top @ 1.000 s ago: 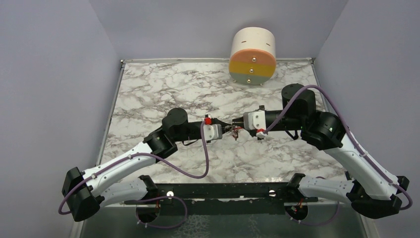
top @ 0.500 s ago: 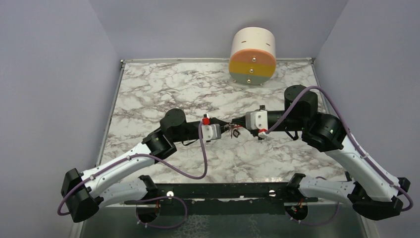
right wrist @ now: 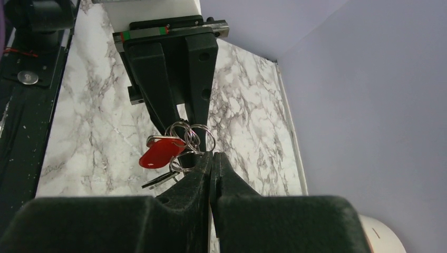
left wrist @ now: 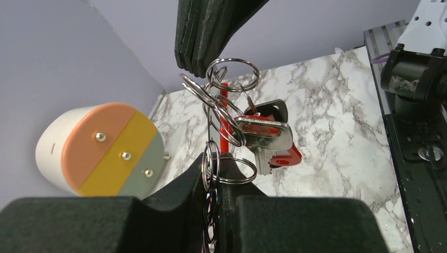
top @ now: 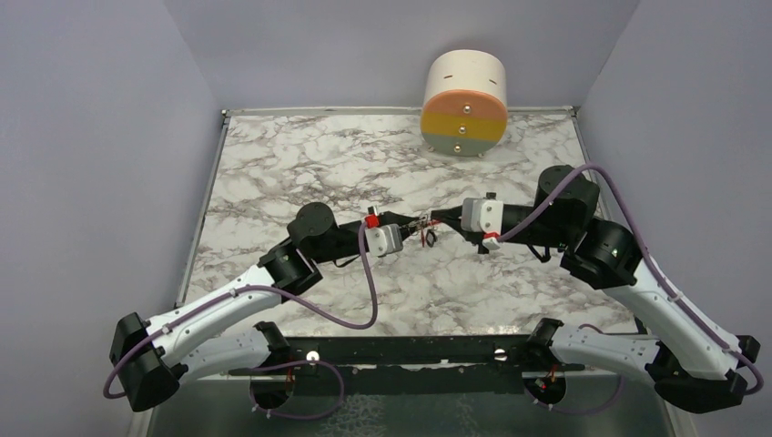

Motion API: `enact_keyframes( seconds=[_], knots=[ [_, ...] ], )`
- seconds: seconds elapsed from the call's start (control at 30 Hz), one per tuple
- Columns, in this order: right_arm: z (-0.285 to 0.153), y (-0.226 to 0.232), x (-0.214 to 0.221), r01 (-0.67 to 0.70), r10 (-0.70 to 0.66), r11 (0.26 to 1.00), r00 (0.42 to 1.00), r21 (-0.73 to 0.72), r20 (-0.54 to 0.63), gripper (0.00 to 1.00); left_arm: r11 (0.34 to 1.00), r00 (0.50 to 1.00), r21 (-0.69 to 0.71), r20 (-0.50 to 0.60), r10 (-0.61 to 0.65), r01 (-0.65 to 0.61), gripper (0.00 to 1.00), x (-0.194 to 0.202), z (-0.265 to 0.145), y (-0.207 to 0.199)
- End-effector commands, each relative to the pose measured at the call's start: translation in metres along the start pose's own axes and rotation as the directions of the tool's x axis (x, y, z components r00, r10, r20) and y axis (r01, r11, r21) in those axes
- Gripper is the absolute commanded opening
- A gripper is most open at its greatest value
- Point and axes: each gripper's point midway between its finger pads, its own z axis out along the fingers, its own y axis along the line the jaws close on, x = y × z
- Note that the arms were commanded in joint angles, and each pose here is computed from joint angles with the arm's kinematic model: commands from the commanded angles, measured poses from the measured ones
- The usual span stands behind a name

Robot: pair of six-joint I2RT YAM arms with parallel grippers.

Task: Remove the keys from the keyring

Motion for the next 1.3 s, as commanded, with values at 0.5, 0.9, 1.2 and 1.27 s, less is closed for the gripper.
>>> enact_keyframes(
  seconds=[0.5,0.9,1.2,1.27],
  knots=[
    [-0.025,-0.046,-0.025,0.053,-0.07,0.962,0.996,0.269,0.052,0.21,1.0,1.0,-0.024,0.004,0.014,-0.013,0.0,-0.007,0.001,0.007],
    [-0.004,-0.002,-0.013,0.052,-0.051,0.998,0.998,-0.019,0.028,0.21,0.995,0.986,0.09,-0.157,0.063,-0.049,0.0,0.028,-0.002,-0.008],
    [0.01,0.014,0.009,-0.013,0.005,0.991,0.998,-0.131,-0.061,0.22,0.993,0.987,0.104,-0.14,0.074,-0.06,0.0,0.022,-0.005,-0.01],
    [0.009,0.016,0.011,-0.015,0.004,0.989,0.998,-0.147,-0.07,0.22,0.992,0.986,0.11,-0.148,0.083,-0.067,0.0,0.023,-0.005,-0.011]
  ],
)
